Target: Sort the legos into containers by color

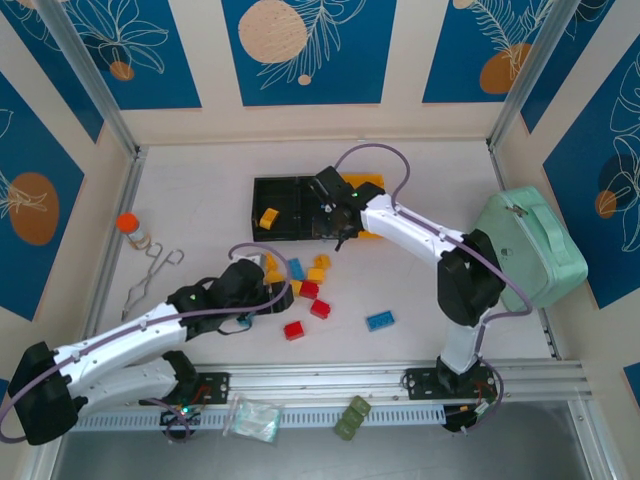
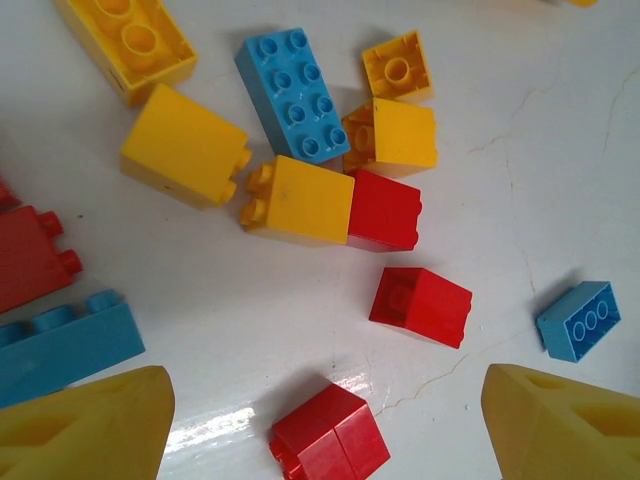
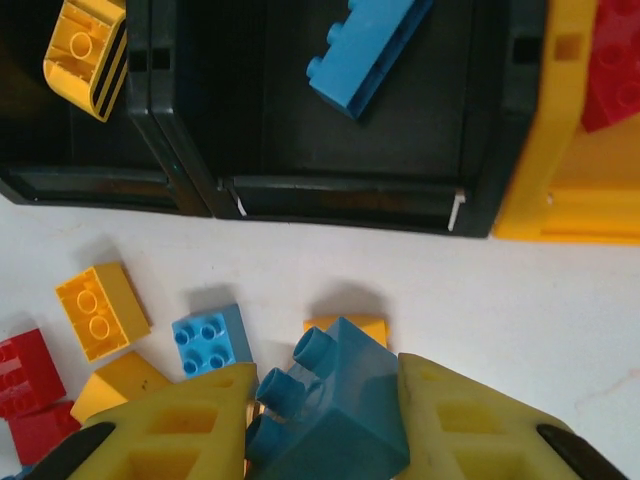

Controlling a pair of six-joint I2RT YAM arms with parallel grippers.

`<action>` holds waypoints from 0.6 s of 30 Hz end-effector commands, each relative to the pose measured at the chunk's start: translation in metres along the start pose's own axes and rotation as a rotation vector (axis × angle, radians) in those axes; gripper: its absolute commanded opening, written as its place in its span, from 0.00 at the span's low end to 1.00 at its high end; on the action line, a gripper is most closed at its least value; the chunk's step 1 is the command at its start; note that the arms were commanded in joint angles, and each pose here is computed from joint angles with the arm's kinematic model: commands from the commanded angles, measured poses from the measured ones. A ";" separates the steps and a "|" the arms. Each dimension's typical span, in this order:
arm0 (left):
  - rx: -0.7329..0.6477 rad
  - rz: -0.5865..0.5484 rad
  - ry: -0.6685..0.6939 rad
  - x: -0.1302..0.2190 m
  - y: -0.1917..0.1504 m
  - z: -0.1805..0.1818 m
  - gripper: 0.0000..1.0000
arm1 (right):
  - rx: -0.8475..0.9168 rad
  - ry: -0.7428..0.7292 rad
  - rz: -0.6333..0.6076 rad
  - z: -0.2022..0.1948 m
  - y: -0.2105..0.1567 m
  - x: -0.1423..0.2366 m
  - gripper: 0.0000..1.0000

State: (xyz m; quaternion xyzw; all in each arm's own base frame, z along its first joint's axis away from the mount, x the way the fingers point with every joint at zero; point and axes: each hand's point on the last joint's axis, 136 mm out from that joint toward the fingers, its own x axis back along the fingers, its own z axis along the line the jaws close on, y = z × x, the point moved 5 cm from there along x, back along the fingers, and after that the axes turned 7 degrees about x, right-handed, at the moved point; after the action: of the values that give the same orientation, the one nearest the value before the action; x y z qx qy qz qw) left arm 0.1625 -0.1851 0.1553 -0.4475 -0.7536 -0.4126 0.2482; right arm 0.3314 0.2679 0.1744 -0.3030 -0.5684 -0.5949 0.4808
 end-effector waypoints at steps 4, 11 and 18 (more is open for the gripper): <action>0.022 -0.033 0.042 0.008 0.002 0.012 0.81 | 0.042 0.009 0.034 0.011 0.014 -0.014 0.23; 0.030 -0.015 0.050 0.003 0.000 0.014 0.81 | 0.032 0.013 0.063 0.014 0.037 -0.042 0.24; 0.036 -0.009 0.053 0.003 -0.001 0.015 0.81 | 0.000 0.045 0.079 0.012 0.058 -0.062 0.27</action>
State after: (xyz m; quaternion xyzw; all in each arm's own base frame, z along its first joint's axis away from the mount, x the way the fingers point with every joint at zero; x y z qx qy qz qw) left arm 0.1627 -0.1769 0.1571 -0.4331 -0.7600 -0.4131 0.2535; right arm 0.4010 0.2968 0.1415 -0.3144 -0.5565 -0.5860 0.4981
